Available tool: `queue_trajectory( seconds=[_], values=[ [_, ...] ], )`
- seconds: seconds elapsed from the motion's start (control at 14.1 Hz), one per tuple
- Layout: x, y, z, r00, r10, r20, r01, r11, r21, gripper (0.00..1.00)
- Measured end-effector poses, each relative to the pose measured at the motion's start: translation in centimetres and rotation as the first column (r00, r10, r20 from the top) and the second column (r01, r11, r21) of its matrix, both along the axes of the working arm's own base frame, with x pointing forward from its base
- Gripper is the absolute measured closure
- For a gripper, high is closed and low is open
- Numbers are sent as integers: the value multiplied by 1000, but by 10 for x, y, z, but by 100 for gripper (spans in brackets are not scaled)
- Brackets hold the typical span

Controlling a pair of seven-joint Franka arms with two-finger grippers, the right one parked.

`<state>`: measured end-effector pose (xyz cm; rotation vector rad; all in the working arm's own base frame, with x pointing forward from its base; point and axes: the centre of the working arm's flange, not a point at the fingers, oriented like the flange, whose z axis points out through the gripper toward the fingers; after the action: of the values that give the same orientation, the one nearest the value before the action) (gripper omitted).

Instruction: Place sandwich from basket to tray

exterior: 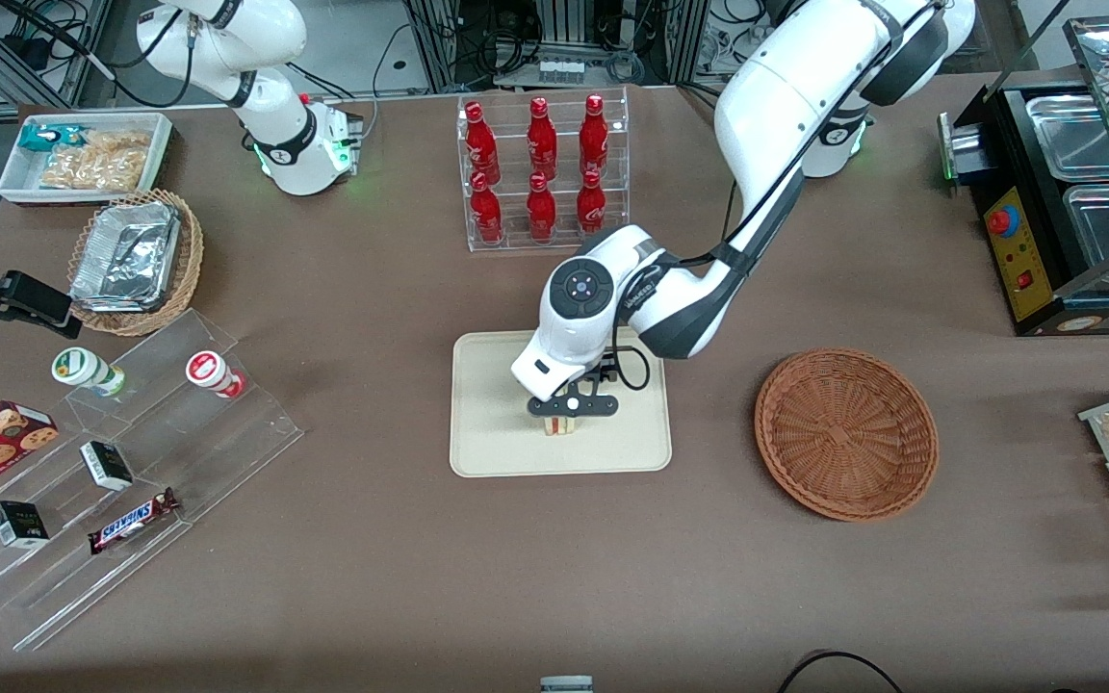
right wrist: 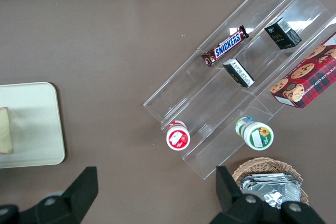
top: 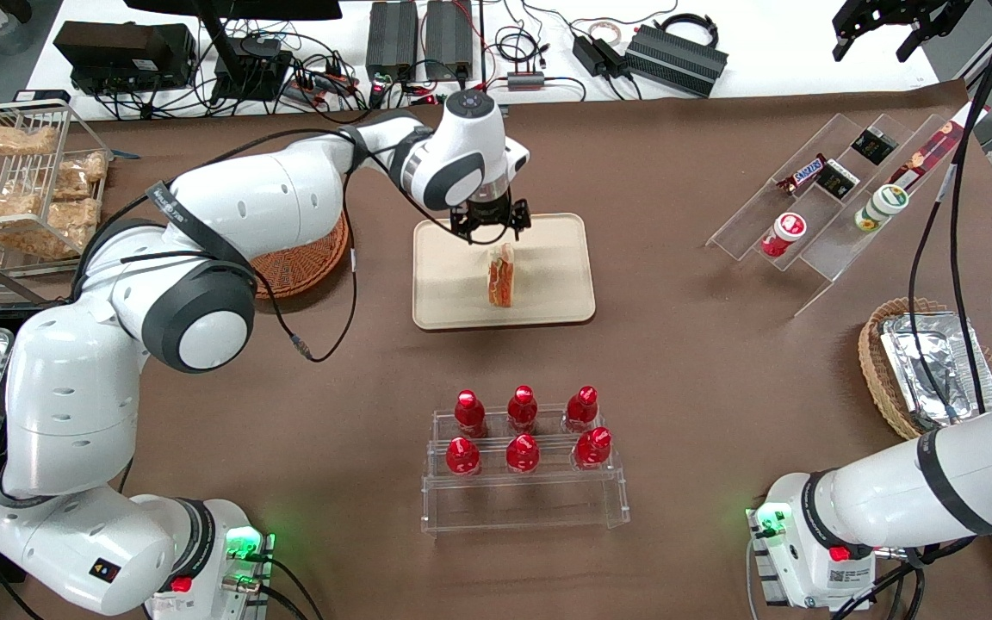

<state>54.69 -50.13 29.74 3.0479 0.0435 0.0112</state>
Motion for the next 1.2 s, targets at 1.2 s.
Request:
queue_trajectory(
  seconds=[1.2],
  values=[
    [42, 389, 277, 980, 60, -189, -28, 986, 167, 0]
  ],
)
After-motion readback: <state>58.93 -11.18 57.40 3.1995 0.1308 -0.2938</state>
